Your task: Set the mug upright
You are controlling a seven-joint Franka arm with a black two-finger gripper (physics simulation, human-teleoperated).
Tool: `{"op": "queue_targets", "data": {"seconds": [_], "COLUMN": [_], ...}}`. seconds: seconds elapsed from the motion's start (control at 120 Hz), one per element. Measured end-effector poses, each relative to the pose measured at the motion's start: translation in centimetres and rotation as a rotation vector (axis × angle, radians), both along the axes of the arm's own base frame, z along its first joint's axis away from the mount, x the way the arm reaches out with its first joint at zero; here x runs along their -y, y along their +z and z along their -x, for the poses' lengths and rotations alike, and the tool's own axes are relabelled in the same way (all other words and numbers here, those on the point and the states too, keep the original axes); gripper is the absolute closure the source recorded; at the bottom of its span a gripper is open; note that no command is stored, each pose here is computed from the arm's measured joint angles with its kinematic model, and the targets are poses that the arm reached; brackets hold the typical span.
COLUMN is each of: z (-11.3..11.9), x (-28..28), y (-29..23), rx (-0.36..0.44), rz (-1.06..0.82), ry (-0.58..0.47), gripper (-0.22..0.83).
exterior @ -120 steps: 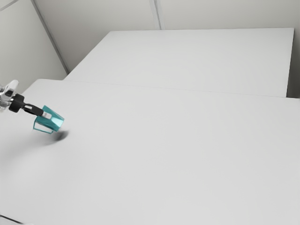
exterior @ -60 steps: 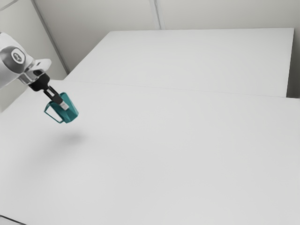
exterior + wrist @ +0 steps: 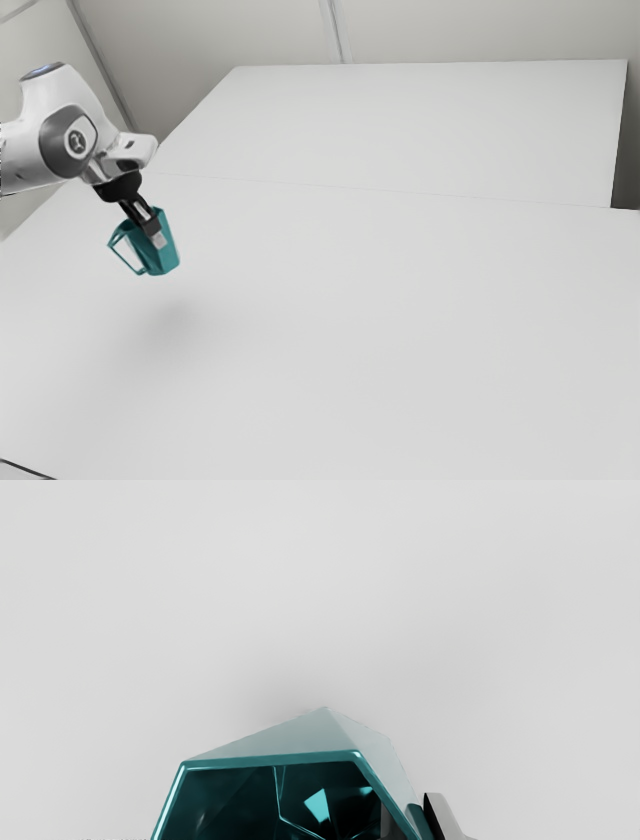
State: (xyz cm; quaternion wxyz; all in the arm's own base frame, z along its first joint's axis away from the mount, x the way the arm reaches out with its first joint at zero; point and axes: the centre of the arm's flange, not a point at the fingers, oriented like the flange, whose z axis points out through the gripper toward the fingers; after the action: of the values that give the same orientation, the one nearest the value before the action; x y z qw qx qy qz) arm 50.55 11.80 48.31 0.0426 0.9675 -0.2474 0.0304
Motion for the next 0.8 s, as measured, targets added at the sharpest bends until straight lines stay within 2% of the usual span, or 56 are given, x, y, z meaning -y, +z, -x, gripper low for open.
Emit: {"op": "queue_targets", "data": {"seconds": [0.308,0.8], "z": [2.2,4.0], "x": [5.3,11.2], "y": [-1.7,-6.1], "rx": [-0.022,-0.049], "rz": [-0.075,-0.124], "ry": [0.077,0.238], "gripper": [0.78,0.78]}}
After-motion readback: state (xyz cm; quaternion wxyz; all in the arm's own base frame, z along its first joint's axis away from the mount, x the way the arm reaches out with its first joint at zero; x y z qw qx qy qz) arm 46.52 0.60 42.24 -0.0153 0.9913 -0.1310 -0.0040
